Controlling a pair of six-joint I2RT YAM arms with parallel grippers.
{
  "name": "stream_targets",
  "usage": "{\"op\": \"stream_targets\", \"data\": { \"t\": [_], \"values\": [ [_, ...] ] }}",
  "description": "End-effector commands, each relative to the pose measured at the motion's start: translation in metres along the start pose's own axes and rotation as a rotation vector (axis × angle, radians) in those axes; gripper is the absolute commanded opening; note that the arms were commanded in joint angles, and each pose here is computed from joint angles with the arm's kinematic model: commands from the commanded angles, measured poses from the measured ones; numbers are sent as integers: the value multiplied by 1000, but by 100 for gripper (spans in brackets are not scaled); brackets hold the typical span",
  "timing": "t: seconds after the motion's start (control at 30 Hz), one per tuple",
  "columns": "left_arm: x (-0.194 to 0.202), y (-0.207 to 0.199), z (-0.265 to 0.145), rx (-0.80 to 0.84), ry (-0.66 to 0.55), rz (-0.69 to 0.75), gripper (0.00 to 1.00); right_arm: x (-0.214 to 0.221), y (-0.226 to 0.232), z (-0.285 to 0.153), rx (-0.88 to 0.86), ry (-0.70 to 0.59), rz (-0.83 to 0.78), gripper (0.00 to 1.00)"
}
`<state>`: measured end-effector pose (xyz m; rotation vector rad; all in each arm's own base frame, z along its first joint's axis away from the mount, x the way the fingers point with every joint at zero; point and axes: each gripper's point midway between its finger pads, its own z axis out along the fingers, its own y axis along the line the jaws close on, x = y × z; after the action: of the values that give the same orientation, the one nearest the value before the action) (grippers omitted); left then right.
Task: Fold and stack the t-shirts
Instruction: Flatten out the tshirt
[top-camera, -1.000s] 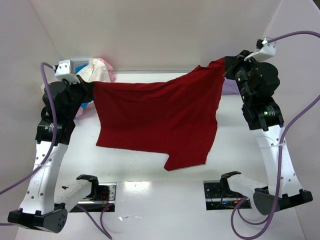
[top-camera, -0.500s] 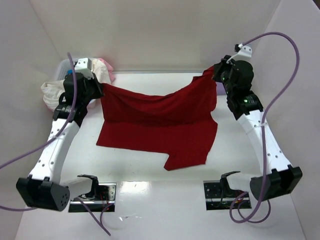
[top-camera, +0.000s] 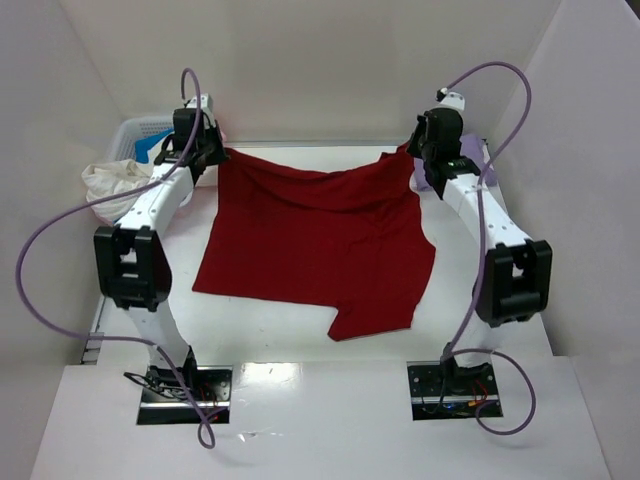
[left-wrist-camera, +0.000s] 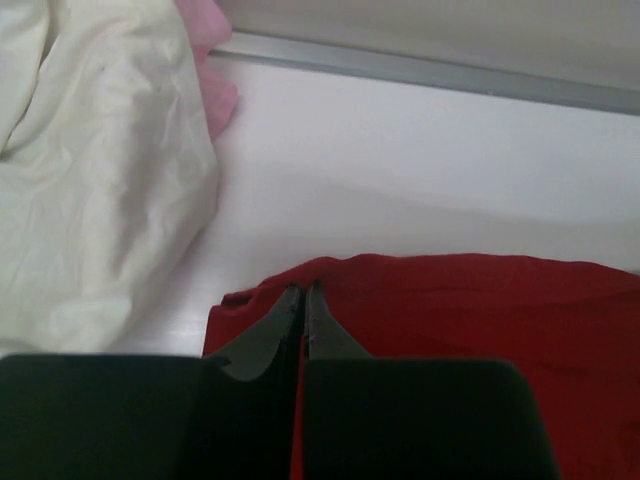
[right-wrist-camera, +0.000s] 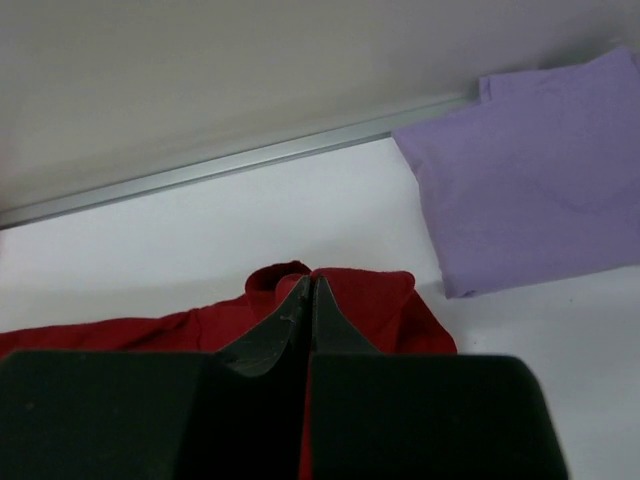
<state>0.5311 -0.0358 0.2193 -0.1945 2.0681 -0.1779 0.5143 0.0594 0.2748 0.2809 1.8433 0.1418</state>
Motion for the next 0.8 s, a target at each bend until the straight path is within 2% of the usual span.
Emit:
{"op": "stream_targets", "data": {
  "t": [0.0,0.17,0.2,0.23,0.27,0.43,0.73,0.77],
  "values": [
    [-35,9,32,-25,-83,16,0,-47,6,26,-4,-140,50,0],
    [-57,11,60,-22,-138,22,0,-56,5,56,16,-171,58,0],
    [-44,14,68,-30,-102,22,0,-44,3,63,25,-144,52,0],
    [-60,11,67,-25,-131,31,0,-45,4,72,24,-147,53,0],
    [-55,12,76,-28,-116,31,0,-42,4,76,28,-138,42,0],
    [-58,28,83,-95,-124,23,0,-38,13,98,-8,-140,42,1],
    [-48,34,87,-95,-104,1,0,-40,45,131,-143,-113,22,4],
    [-44,35,88,-97,-96,1,0,-52,49,132,-150,-134,25,3]
  ]
}}
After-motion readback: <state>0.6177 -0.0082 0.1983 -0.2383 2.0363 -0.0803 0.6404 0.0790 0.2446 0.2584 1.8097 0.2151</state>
